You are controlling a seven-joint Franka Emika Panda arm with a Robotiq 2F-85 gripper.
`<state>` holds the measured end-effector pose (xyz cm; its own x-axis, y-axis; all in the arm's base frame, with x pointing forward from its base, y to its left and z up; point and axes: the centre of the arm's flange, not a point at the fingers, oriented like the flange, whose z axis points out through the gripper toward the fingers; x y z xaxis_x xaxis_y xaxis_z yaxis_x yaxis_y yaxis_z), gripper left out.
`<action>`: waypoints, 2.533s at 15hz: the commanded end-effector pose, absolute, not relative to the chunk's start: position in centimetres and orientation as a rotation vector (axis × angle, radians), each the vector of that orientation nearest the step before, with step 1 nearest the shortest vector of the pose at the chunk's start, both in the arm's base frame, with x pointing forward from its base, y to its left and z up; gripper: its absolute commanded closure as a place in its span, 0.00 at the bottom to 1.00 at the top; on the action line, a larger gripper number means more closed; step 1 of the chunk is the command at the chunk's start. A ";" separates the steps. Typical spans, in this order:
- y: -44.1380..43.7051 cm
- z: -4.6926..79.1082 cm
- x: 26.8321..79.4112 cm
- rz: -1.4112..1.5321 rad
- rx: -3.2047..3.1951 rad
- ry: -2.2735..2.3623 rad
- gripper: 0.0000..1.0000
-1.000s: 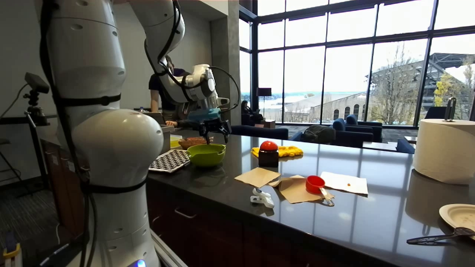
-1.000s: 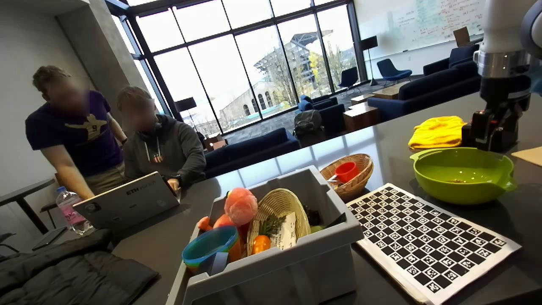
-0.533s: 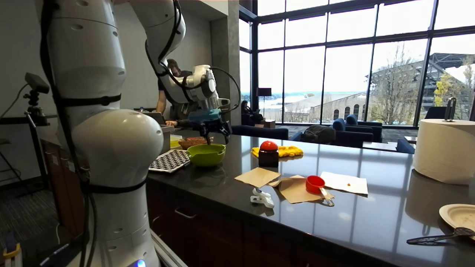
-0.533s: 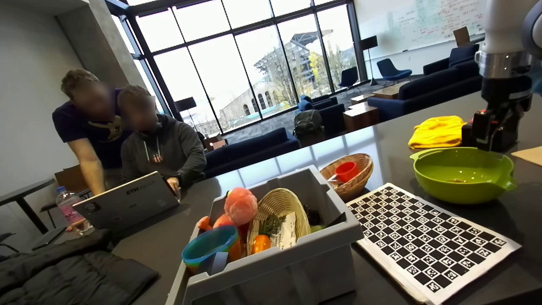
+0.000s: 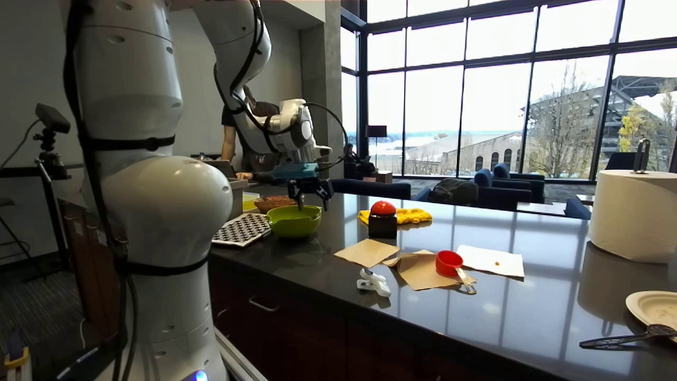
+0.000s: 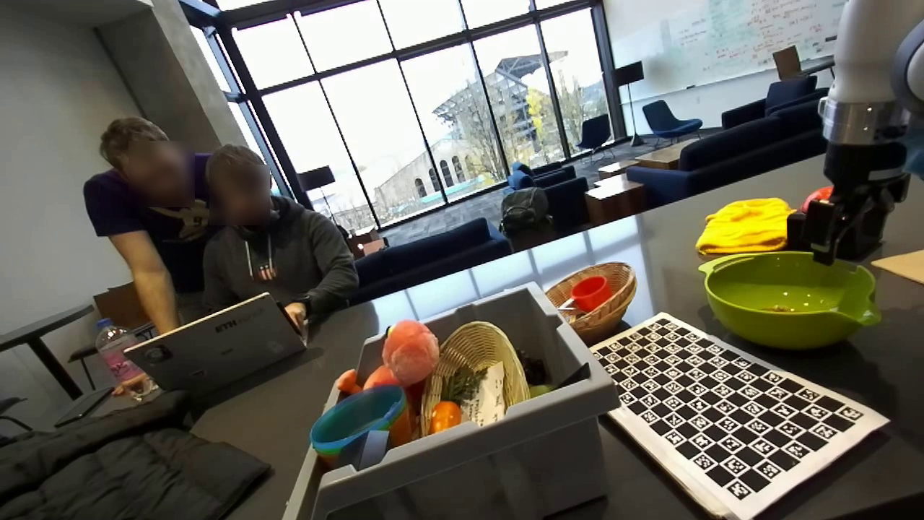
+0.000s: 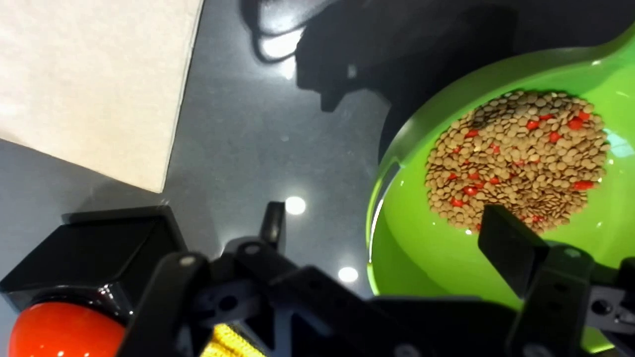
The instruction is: Move the green bowl to the right
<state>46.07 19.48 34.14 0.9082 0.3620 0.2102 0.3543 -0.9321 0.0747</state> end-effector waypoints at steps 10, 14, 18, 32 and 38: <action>19.3 31.0 47.7 0.262 3.140 0.494 0.00; 19.0 30.3 48.2 0.235 3.150 0.476 0.00; 19.0 30.0 48.6 0.224 3.149 0.479 0.32; 18.8 30.7 49.3 0.262 3.159 0.461 0.98; 18.6 31.2 49.4 0.253 3.164 0.469 0.98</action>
<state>49.08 19.19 30.57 0.9443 0.2833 0.1672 0.2916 -0.9562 -0.0269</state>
